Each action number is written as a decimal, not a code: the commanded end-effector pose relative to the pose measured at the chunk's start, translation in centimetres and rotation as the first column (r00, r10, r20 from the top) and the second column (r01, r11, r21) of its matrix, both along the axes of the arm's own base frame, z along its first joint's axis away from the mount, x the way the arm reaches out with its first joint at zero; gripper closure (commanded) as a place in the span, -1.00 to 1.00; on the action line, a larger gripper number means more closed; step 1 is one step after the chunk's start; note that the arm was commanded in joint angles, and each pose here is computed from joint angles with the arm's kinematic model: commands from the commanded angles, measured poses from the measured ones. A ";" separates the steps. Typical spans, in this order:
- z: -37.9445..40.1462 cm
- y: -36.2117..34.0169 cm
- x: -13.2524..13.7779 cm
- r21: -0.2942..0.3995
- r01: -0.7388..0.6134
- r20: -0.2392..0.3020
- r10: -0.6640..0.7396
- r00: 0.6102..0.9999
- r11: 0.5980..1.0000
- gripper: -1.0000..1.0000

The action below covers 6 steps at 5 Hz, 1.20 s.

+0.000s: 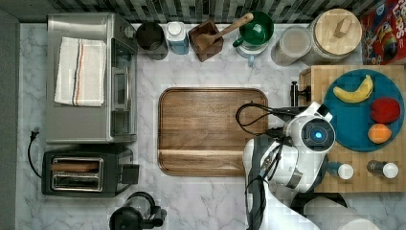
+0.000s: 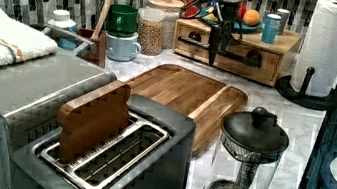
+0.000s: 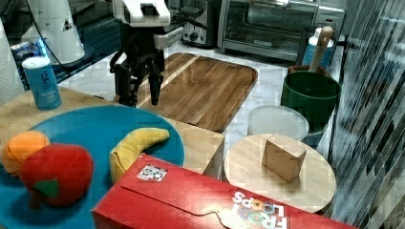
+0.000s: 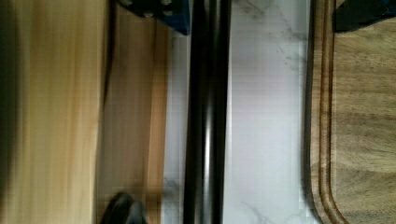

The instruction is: Open the drawer.

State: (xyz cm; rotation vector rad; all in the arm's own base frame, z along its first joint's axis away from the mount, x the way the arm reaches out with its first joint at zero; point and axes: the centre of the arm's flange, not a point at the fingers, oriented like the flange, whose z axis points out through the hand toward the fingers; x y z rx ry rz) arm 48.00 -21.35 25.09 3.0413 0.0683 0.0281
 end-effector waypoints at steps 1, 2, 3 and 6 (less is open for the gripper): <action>2.2 7.6 3.6 -0.004 0.000 0.088 0.000 0.996 1.000 -1.00; 1.8 10.9 3.8 -0.002 -0.014 0.095 0.014 0.995 1.000 -1.00; 0.9 14.2 3.4 0.013 -0.058 0.090 0.056 0.994 0.998 -1.00; 0.7 22.9 0.2 0.068 -0.124 0.114 0.115 0.987 0.990 -1.00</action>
